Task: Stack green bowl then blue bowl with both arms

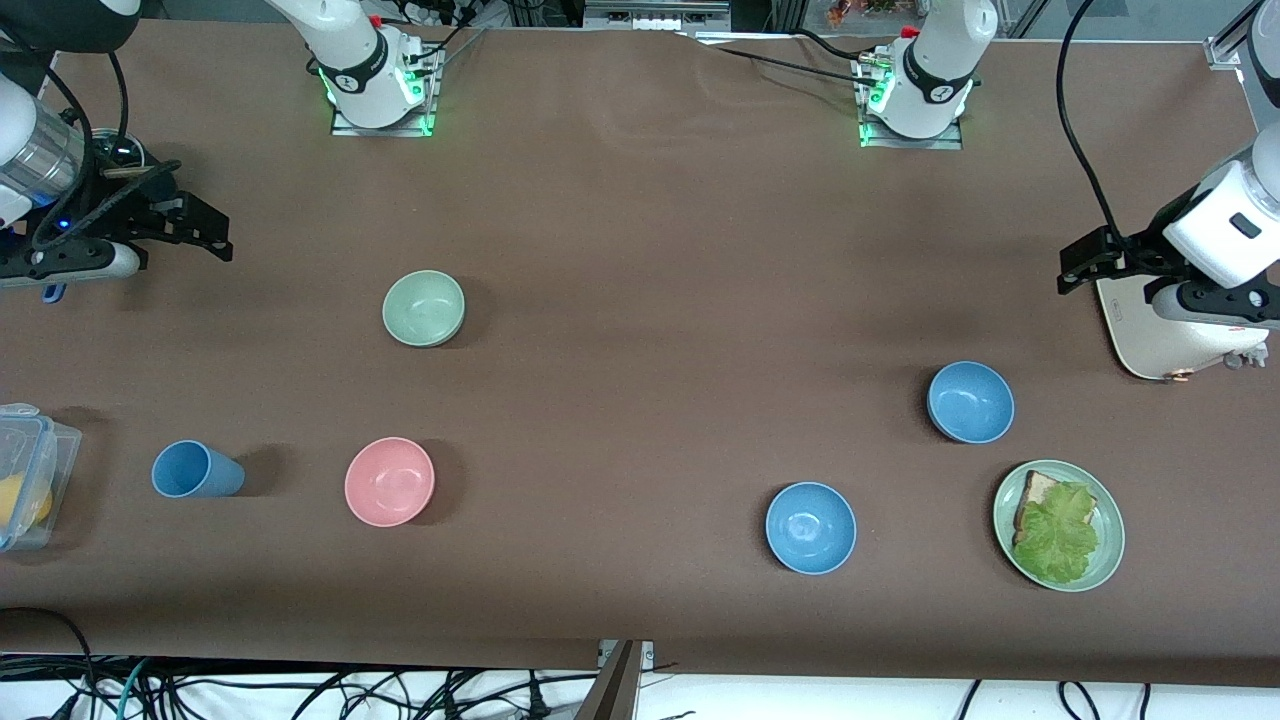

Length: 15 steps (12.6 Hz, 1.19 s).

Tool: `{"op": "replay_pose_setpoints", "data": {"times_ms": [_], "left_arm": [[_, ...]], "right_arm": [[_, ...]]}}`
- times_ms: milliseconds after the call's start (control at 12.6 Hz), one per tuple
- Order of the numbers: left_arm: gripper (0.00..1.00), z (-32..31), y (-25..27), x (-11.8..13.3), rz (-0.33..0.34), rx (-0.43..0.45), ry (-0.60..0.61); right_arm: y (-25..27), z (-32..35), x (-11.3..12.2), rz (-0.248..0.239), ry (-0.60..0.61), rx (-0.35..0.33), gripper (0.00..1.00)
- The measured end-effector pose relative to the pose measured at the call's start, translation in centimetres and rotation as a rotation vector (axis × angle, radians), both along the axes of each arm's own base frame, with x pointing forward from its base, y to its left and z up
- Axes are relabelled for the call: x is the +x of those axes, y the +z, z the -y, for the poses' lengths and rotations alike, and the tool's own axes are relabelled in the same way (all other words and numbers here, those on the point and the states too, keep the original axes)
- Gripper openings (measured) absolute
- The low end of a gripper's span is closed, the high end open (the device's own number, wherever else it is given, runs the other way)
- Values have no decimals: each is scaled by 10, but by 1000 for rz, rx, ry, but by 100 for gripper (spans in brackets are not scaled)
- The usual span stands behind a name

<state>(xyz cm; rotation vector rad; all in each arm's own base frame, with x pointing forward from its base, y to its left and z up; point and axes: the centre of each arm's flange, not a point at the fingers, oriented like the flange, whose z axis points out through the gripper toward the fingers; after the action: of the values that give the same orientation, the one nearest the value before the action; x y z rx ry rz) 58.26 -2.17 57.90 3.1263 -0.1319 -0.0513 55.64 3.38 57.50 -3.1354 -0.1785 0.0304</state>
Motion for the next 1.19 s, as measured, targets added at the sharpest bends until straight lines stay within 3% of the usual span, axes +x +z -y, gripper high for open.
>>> {"op": "replay_pose_setpoints", "data": {"times_ms": [876,1194], "left_arm": [[100,1,-2,1,-1,0,-2],[100,3,-17,12,17,-4,-6]], "right_arm": [[-3,3,4,9,-8,-2,100],[-3,3,4,10,-10,-2,100]]}}
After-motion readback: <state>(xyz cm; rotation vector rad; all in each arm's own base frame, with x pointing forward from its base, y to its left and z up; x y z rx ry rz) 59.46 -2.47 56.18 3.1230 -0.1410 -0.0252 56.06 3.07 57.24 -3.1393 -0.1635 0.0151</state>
